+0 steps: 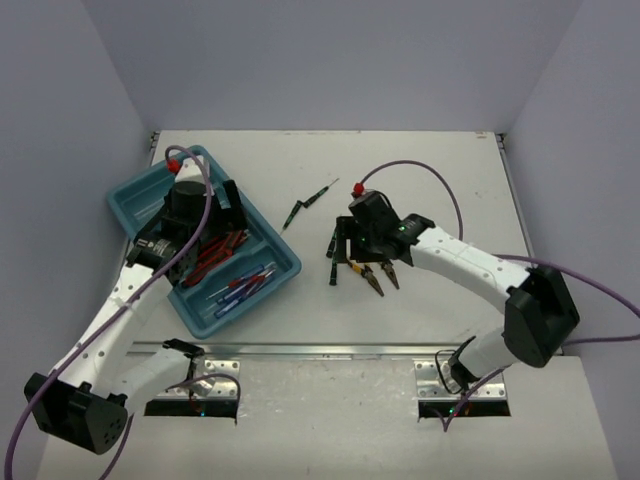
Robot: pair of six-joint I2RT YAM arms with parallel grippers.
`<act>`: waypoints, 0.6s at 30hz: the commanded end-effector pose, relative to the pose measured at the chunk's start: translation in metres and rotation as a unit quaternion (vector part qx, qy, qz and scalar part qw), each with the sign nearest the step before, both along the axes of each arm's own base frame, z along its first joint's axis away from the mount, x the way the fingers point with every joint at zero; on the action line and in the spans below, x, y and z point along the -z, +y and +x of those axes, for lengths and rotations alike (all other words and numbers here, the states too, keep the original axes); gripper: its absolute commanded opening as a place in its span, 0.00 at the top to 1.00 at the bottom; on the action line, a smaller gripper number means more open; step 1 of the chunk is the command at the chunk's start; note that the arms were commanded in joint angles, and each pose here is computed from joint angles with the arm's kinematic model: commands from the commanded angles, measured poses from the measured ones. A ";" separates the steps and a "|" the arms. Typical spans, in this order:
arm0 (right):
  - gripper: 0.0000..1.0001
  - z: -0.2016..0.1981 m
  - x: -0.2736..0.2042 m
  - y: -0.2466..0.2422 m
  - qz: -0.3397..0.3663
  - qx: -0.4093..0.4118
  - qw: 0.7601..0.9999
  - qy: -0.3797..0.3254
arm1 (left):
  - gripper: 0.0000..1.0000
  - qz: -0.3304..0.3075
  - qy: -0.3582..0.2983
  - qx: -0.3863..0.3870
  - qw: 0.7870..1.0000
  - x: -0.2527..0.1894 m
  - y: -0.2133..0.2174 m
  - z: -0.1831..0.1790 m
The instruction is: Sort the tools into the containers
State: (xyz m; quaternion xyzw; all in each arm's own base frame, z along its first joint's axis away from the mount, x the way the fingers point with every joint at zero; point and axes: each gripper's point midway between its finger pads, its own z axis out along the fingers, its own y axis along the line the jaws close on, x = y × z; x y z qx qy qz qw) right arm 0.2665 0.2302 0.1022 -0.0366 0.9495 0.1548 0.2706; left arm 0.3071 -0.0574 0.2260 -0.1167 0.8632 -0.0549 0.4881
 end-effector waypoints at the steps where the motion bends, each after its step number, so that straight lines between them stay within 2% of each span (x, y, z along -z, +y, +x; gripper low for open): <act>1: 0.32 0.012 0.019 0.012 -0.048 0.038 0.998 0.023 | 0.00 -0.055 -0.046 0.003 0.997 -0.018 -0.006 -0.011; 3: 0.39 0.011 0.042 0.023 -0.074 0.036 0.995 0.047 | 0.00 -0.052 -0.045 0.019 0.997 -0.013 -0.008 -0.017; 7: 0.43 0.010 0.061 0.044 -0.096 0.020 0.993 0.064 | 0.00 -0.044 -0.039 0.023 0.998 -0.002 -0.007 -0.022; 14: 0.49 0.018 0.085 0.051 -0.129 0.028 0.988 0.085 | 0.00 -0.053 -0.038 0.058 0.996 0.005 -0.017 -0.027; 18: 0.58 0.014 0.110 0.052 -0.139 0.026 0.984 0.109 | 0.00 -0.063 -0.041 0.079 0.994 0.004 -0.025 -0.028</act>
